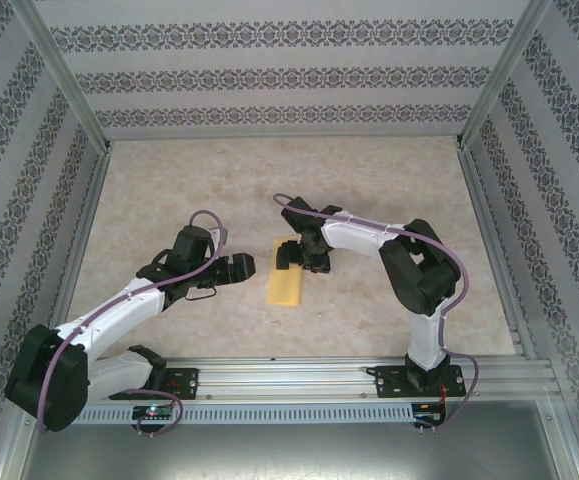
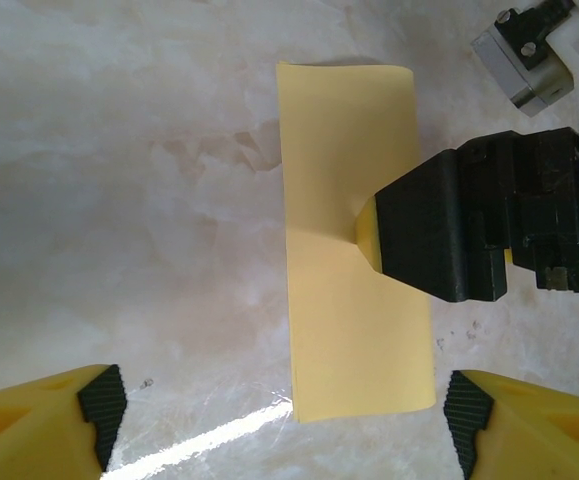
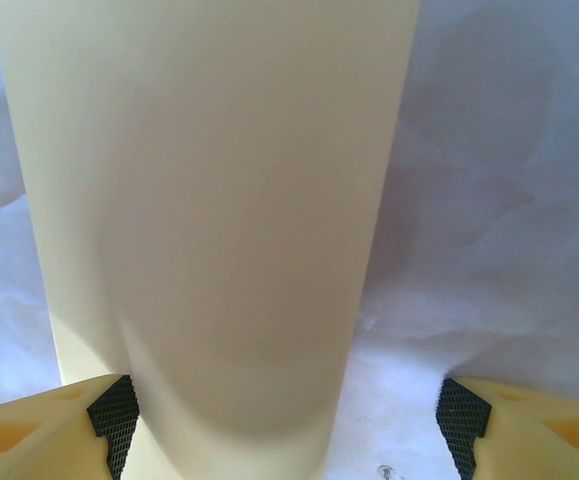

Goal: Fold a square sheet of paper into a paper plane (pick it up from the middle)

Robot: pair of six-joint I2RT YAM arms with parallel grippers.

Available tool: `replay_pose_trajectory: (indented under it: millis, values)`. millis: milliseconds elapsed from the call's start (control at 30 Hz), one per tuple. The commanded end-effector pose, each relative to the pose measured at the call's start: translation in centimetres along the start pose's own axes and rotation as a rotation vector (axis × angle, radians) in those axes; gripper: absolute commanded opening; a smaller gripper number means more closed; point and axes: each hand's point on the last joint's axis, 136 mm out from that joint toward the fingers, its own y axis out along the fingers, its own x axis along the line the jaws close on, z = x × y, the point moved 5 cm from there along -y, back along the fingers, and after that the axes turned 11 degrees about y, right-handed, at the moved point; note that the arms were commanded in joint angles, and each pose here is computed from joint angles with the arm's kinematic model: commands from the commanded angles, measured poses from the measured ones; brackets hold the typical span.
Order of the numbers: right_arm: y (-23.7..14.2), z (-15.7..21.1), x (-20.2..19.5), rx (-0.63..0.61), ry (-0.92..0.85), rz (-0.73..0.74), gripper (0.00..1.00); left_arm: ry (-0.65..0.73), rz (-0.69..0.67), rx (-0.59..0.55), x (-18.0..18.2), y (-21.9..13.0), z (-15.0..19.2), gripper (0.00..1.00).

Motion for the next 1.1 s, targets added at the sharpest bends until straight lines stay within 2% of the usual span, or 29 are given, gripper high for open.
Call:
replay_pose_trajectory:
  millis: [0, 433, 633, 700, 933, 1000, 1067]
  values:
    - [2.5, 0.5, -2.3, 0.022, 0.033, 0.126, 0.81, -0.017, -0.01, -0.032, -0.1, -0.3, -1.0, 0.8]
    - [3.0, 0.6, -2.3, 0.029, 0.04, 0.126, 0.8, -0.043, -0.006, -0.035, 0.0, 0.0, -0.8, 0.68]
    - [3.3, 0.6, -2.5, 0.021, 0.06, 0.129, 0.8, -0.081, 0.019, -0.011, -0.1, 0.8, -0.8, 0.5]
    - [3.4, 0.7, -2.6, 0.02, 0.064, 0.136, 0.8, -0.104, 0.03, 0.001, -0.1, 1.4, -0.8, 0.41]
    - [3.7, 0.7, -2.6, 0.03, 0.057, 0.141, 0.79, -0.145, 0.046, 0.061, -0.5, 3.6, -1.2, 0.24]
    - [3.8, 0.7, -2.6, 0.032, 0.052, 0.141, 0.79, -0.14, 0.052, 0.084, -0.8, 4.5, -1.4, 0.16]
    - [3.8, 0.8, -2.5, 0.037, 0.043, 0.139, 0.79, -0.137, 0.057, 0.103, -1.1, 5.1, -1.6, 0.02]
